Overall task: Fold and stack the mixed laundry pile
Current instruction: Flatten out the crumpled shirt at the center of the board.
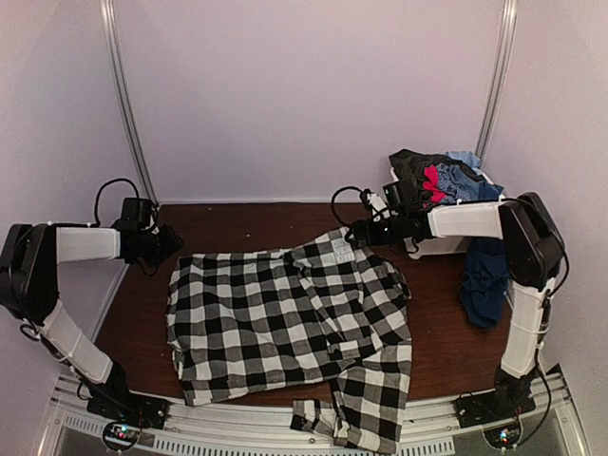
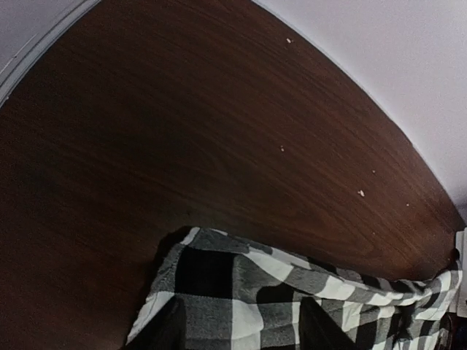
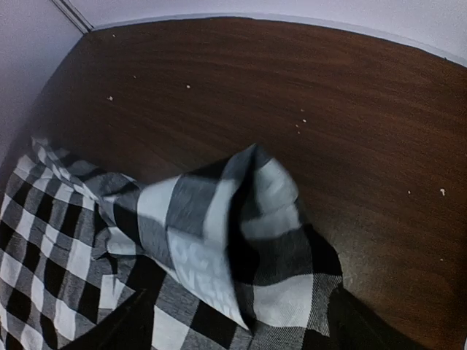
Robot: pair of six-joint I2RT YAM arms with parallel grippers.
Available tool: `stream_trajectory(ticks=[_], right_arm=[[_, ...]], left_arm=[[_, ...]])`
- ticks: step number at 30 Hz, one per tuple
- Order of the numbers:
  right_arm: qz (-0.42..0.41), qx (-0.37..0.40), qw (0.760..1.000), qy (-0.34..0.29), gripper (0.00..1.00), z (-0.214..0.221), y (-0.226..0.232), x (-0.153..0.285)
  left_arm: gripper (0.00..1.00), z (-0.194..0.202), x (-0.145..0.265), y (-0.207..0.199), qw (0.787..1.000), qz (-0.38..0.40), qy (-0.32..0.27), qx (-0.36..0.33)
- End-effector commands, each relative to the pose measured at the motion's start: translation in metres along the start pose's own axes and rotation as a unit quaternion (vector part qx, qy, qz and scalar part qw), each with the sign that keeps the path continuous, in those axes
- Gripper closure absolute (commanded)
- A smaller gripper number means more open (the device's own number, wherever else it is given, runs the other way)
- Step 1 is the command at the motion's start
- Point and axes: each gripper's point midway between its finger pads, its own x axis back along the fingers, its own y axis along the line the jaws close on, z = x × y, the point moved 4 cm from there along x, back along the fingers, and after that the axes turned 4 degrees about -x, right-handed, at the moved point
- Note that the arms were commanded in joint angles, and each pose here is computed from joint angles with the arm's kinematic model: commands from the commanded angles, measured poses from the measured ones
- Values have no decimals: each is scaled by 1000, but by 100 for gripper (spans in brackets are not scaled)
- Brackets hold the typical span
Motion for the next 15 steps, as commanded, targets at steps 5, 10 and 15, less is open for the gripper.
stream_trajectory(ticks=[5,10,15], right_arm=[[85,25,993,-75,11,-55,-4,49],[-6,18,1000,-20,20,-24,18,49],[-58,-10,998,39,24,31,41,48]], left_arm=[[24,-44,4,-28,997,28,-42,-65],[24,9,12,-42,992,32,21,-117],[26,67,14,-39,986,30,83,-142]])
